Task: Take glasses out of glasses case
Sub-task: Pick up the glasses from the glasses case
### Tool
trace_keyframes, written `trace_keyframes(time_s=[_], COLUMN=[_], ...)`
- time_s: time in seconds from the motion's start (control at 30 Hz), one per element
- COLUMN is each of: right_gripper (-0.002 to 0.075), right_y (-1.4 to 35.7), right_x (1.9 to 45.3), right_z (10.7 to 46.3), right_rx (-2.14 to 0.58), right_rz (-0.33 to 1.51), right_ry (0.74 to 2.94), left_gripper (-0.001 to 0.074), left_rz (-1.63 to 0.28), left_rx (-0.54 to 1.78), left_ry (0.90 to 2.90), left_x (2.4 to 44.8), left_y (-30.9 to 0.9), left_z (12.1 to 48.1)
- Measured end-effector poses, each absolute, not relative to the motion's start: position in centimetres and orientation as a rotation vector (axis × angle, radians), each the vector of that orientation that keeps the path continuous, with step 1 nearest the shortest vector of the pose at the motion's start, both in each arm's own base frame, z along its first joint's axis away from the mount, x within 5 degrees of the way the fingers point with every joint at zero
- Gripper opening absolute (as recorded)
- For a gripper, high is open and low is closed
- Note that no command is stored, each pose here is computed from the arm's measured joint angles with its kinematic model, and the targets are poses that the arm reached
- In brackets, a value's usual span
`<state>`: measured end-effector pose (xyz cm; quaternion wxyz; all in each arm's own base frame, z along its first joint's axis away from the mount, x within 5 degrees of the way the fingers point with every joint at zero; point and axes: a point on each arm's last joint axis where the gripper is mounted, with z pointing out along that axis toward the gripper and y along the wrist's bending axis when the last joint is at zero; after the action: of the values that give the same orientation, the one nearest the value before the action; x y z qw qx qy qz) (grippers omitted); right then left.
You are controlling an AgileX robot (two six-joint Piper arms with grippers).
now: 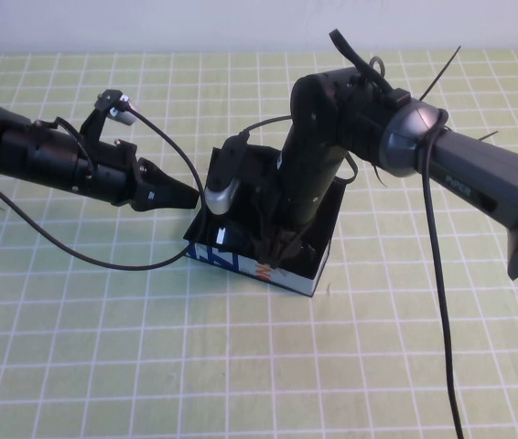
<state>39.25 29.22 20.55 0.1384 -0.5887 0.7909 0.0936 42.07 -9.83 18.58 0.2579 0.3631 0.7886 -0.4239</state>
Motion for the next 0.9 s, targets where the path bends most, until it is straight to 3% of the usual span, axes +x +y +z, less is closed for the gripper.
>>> trace_keyframes(time_s=[0.5,0.6,0.73,0.9], right_gripper=[0.0295,0.0227,0.0073,0.0057], right_y=[29.7,29.7,29.8,30.0], right_x=[39.9,39.9,39.8,40.0], right_z=[19.9,19.6,19.7,21.0], right_rx=[-1.656,-1.653,-1.649,-1.628], right_rz=[0.274,0.279,0.295,0.294], right_ry=[2.256,2.257,2.259,2.273], left_gripper=[-0.0004,-0.0004,-0.0004,-0.0004], left_rz=[-1.149,-1.149,-1.149,-1.149], left_rx=[0.985,0.985,0.985,0.985], left_ry=[2.138,2.138,2.138,2.138], left_x=[42.1,42.1,42.1,42.1], left_y=[-9.8,-9.8,-9.8,-9.8], left_z=[18.6,18.6,18.6,18.6])
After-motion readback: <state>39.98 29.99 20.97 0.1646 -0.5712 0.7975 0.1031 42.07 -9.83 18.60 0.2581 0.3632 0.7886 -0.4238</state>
